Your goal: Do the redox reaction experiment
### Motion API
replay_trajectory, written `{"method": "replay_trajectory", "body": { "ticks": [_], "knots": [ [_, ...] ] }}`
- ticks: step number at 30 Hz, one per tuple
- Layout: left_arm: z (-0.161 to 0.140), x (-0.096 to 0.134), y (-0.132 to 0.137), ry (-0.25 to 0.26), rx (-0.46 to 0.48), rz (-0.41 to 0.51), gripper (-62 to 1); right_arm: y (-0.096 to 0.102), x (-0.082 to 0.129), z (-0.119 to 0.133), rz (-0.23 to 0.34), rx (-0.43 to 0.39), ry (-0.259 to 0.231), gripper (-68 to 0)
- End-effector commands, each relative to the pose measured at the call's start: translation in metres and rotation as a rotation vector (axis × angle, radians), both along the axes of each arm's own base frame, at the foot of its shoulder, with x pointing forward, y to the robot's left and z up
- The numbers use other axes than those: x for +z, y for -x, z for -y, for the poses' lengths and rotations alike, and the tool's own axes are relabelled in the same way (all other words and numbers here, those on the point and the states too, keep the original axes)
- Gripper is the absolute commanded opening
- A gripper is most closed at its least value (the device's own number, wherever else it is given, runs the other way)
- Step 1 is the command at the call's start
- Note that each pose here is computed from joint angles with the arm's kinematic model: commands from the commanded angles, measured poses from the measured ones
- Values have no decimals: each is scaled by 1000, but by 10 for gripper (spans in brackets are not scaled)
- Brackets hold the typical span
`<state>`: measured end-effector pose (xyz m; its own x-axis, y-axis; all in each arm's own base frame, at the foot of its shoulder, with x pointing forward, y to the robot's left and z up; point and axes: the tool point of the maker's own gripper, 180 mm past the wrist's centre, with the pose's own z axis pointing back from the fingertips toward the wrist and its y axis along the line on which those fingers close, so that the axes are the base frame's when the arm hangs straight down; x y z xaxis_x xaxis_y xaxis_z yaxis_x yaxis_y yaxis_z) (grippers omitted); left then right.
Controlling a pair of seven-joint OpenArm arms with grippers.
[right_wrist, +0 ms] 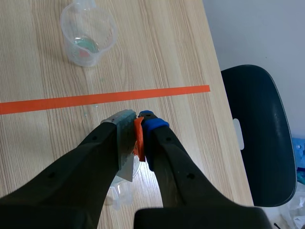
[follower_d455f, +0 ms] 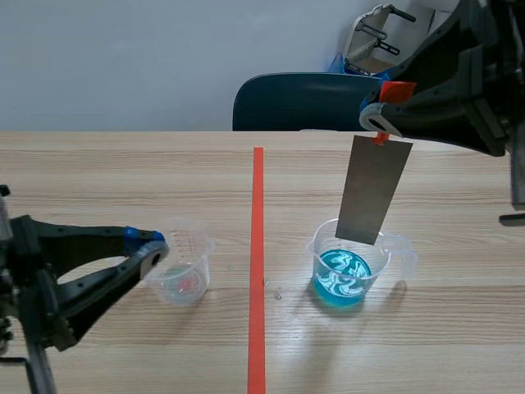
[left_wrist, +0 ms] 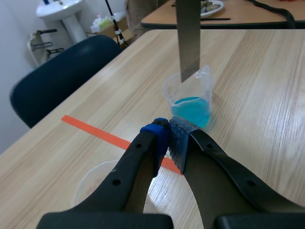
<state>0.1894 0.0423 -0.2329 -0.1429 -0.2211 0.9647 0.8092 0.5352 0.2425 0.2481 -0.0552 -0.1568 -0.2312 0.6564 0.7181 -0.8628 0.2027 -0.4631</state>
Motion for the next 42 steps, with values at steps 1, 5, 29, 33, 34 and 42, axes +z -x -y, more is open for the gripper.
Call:
{"method": "replay_trajectory", "body": {
  "ticks": [1, 5, 29, 33, 34, 42],
  "knots": [
    [10, 8, -3, 38, -2, 20, -575, -3, 9, 0, 28, 2, -7, -669],
    [35, 5, -6, 53, -28, 5, -575, -3, 9, 0, 28, 2, -7, -669],
    [100, -37, -55, 149, 57, -77, -580, -3, 9, 0, 28, 2, -7, -669],
    [108, -36, -58, 170, 69, -80, -580, -3, 9, 0, 28, 2, -7, -669],
    [109, -35, -59, 176, 78, -78, -580, -3, 9, 0, 28, 2, -7, -669],
    [115, -24, -69, 200, 113, -44, -582, -3, 9, 0, 28, 2, -8, -669]
  ]
}}
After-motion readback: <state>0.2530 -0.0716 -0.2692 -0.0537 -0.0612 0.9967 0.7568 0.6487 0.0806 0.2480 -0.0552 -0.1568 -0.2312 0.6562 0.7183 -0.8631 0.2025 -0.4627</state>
